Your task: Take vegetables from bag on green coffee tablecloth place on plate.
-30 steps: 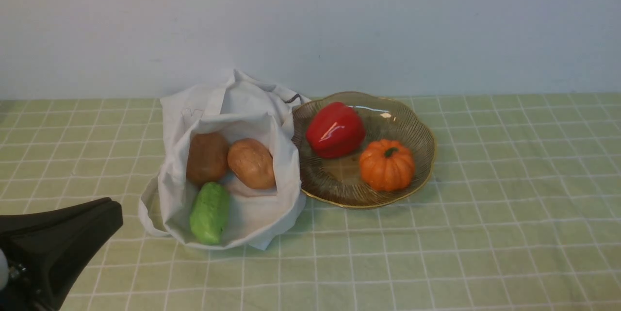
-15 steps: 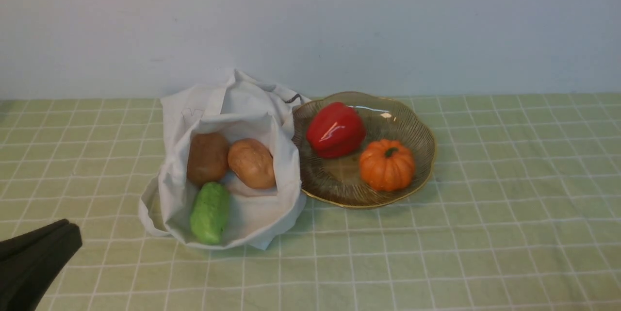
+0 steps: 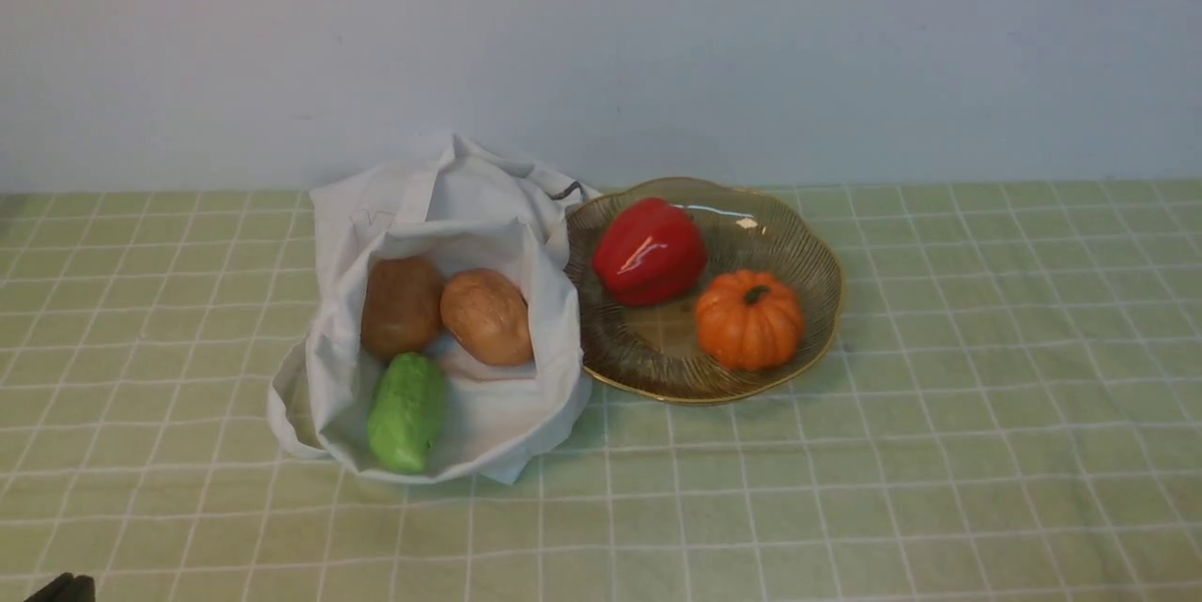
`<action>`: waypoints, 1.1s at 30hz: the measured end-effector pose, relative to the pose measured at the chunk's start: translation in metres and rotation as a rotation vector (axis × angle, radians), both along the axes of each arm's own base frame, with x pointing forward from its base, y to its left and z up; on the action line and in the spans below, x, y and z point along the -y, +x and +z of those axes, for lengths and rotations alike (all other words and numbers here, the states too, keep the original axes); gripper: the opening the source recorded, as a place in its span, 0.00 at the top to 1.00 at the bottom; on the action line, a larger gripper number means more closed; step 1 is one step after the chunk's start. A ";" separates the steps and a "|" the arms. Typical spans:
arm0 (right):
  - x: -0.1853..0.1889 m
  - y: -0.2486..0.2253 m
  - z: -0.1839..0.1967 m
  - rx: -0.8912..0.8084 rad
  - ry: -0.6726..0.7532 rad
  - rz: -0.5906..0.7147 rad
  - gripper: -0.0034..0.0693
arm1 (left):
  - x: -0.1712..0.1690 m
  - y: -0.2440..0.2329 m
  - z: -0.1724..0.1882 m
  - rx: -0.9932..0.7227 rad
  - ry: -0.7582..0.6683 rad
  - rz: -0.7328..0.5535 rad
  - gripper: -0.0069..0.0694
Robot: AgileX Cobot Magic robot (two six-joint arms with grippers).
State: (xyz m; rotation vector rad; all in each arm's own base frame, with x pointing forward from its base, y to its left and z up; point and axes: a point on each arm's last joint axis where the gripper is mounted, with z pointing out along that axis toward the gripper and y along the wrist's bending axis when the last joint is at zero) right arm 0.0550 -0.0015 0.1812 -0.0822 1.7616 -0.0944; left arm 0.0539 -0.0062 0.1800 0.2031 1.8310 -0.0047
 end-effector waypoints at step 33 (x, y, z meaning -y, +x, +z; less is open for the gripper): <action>0.000 0.000 0.000 0.000 0.000 0.000 0.97 | -0.003 -0.001 -0.010 -0.037 -0.039 0.057 0.92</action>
